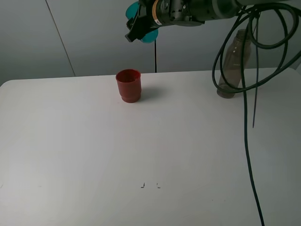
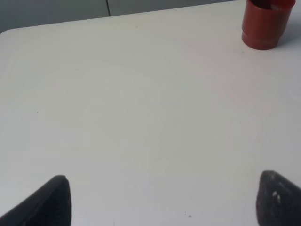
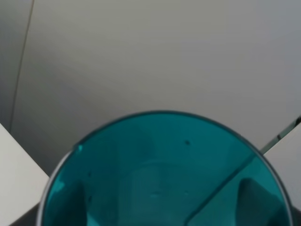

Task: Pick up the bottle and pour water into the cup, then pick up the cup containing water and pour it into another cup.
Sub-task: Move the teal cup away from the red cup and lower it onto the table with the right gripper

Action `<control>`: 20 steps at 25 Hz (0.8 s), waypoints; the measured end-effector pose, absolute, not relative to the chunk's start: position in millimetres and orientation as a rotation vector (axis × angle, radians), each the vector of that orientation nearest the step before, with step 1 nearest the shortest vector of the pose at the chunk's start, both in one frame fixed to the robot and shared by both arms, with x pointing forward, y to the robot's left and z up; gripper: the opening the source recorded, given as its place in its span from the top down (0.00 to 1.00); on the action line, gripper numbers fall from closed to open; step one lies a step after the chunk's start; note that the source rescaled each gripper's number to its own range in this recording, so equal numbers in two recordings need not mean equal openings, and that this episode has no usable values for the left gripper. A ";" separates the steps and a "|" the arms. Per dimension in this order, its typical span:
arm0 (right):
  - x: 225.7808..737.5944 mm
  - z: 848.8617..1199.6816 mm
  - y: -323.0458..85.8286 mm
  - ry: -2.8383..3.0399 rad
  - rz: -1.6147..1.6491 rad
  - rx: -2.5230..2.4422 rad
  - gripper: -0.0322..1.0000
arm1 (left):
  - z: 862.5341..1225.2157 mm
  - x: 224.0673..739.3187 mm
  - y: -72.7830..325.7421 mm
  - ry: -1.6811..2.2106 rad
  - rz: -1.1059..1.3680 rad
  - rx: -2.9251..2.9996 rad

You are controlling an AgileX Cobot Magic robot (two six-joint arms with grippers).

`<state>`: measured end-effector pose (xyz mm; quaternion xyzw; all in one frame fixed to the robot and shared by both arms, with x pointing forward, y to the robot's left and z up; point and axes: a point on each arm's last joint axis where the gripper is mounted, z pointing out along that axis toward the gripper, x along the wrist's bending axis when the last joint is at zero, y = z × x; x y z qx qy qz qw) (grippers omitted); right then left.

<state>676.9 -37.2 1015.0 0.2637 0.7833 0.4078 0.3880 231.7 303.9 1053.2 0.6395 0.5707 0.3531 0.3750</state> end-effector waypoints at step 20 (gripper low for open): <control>572.9 980.1 -147.2 1.997 1.172 1.103 0.86 | 1053.2 231.7 303.9 1.461 0.904 1.637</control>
